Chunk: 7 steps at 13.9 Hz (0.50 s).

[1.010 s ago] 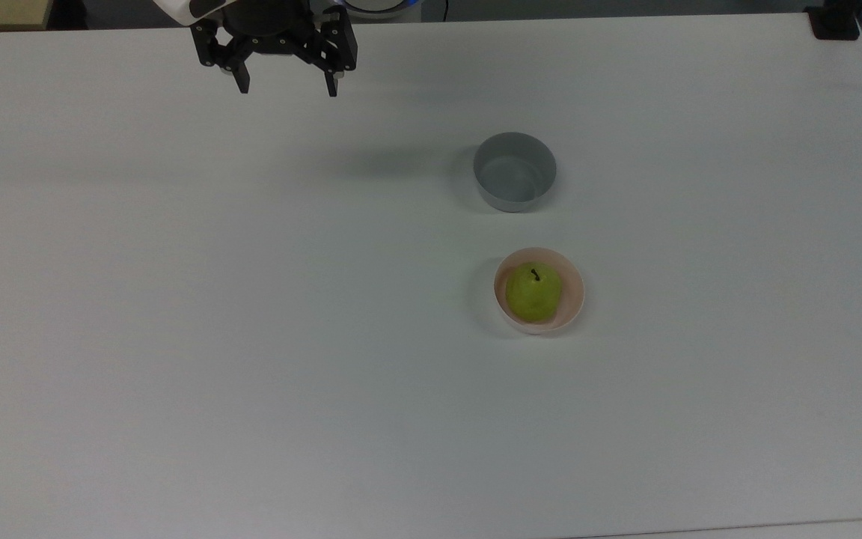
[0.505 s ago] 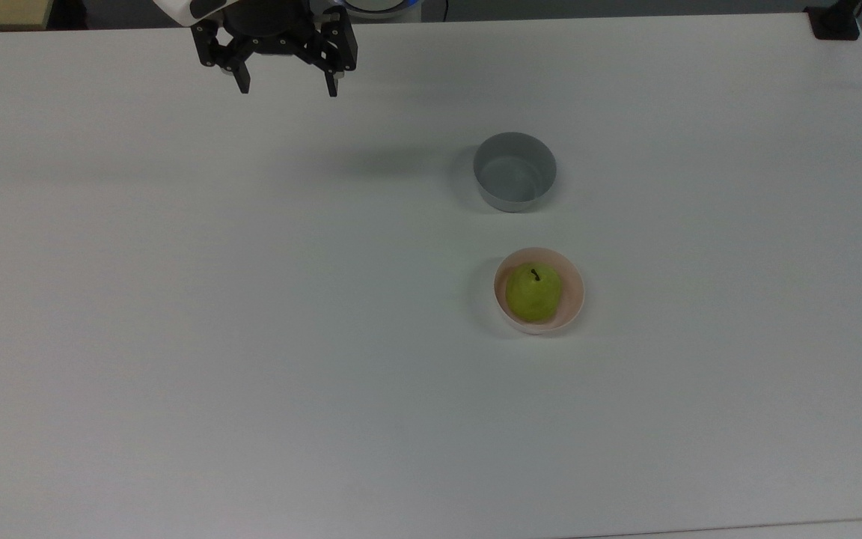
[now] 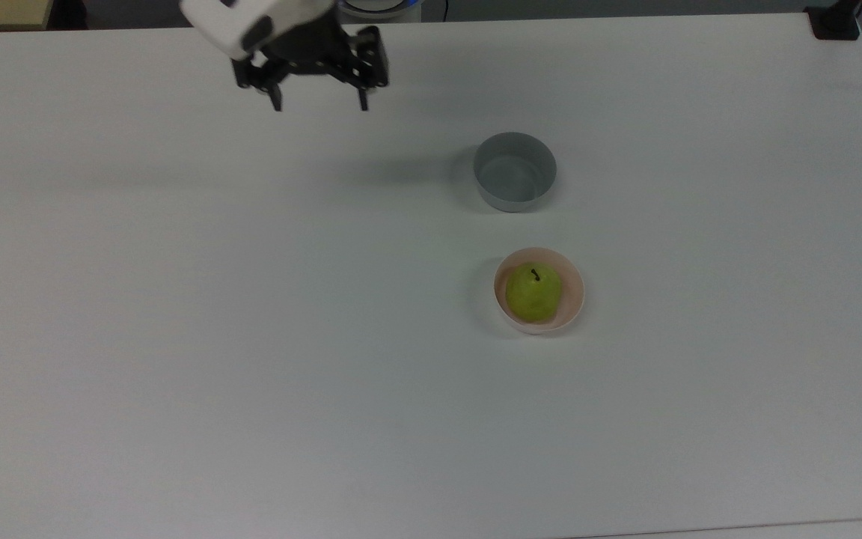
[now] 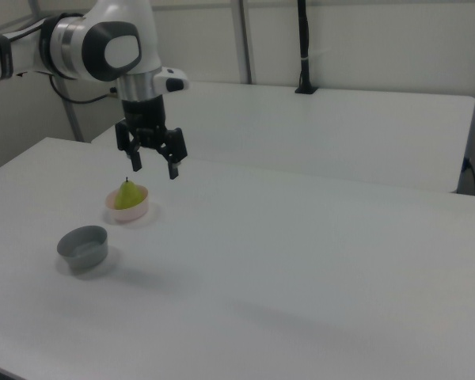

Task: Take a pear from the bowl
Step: 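Move the open gripper over the green pear in the pink bowl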

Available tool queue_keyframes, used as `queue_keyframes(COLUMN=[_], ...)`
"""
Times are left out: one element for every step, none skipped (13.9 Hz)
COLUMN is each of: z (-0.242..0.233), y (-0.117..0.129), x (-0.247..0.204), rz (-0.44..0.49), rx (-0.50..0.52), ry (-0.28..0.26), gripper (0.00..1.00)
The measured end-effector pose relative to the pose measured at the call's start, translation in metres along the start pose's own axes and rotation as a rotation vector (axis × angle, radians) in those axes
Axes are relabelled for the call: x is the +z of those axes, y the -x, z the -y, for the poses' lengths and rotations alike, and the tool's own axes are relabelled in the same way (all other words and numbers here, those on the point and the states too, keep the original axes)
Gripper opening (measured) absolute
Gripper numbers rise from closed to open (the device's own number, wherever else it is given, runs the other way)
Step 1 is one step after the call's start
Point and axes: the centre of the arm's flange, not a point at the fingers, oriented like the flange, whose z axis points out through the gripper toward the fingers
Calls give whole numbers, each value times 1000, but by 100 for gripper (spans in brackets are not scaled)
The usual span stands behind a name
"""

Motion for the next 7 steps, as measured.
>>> queue_keyframes(z=[17, 34, 51, 68, 85, 100, 113], y=[-5, -10, -16, -22, -28, -35, -41], x=[8, 15, 21, 25, 28, 31, 35], rz=[10, 13, 5, -16, -51, -88, -121], rx=[-27, -53, -73, -85, -82, -73, -67], ry=[4, 7, 3, -11, -29, -38, -43], gripper=[100, 100, 100, 100, 100, 100, 100])
